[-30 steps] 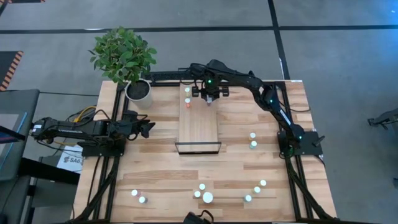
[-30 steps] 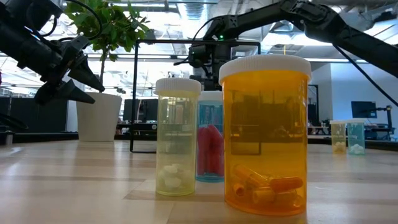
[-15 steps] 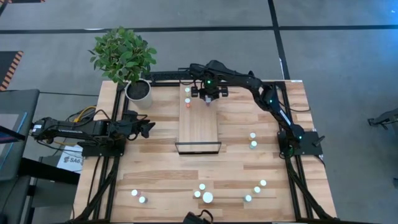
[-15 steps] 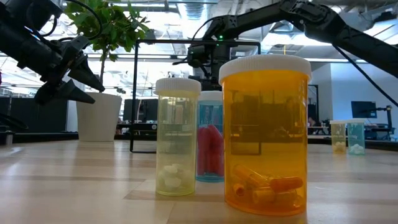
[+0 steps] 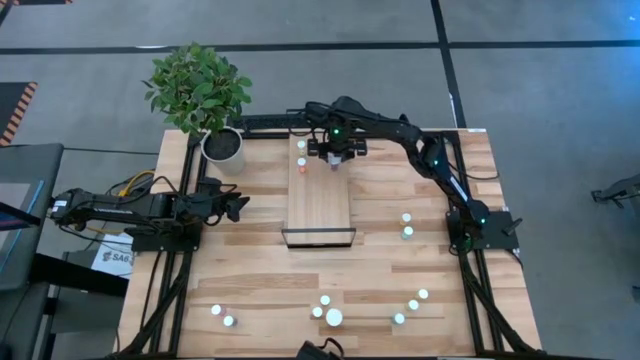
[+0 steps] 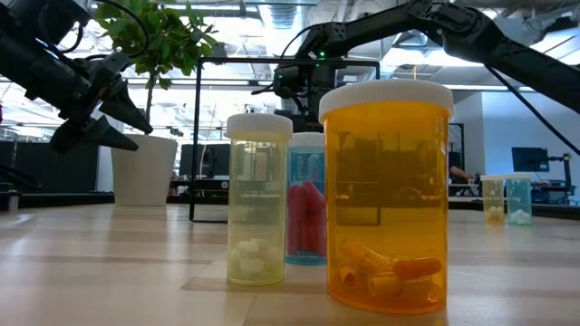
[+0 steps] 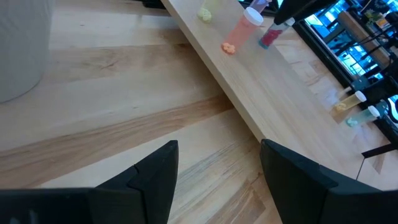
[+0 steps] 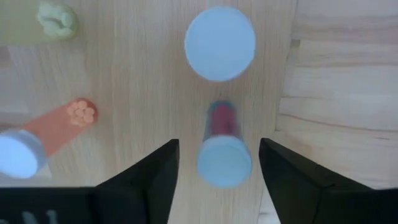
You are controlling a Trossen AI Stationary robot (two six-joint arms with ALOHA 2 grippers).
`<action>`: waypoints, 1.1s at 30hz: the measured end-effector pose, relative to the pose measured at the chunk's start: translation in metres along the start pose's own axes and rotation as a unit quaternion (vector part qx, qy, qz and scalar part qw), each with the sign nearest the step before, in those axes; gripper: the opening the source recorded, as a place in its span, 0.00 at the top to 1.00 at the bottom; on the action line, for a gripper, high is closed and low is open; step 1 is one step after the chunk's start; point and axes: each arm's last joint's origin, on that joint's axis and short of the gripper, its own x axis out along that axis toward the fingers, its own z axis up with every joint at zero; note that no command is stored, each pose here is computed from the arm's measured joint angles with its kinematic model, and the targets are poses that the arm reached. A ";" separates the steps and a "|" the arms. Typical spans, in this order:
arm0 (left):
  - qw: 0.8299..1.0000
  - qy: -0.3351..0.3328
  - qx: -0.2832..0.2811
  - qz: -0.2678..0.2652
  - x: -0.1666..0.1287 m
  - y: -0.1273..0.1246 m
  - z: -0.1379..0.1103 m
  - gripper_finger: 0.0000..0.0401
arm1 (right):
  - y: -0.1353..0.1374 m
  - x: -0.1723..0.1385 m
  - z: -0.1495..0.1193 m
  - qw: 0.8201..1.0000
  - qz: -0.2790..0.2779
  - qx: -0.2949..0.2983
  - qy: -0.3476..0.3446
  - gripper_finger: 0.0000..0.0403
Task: Pick and place medicine bottles onto shelf by color
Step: Put the yellow pill bottle on the shelf
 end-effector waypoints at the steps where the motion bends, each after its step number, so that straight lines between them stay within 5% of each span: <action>1: 1.000 0.000 0.000 0.000 0.000 0.000 0.000 0.47 | 0.000 -0.002 -0.001 1.000 0.002 0.000 0.002 0.38; 15: 1.000 0.000 0.000 0.000 0.000 0.000 0.000 0.47 | -0.025 -0.071 -0.023 1.000 0.024 -0.003 -0.011 0.35; 33: 1.000 0.000 0.000 0.000 0.000 0.000 0.000 0.47 | -0.094 -0.072 -0.063 1.000 0.000 -0.006 0.022 0.35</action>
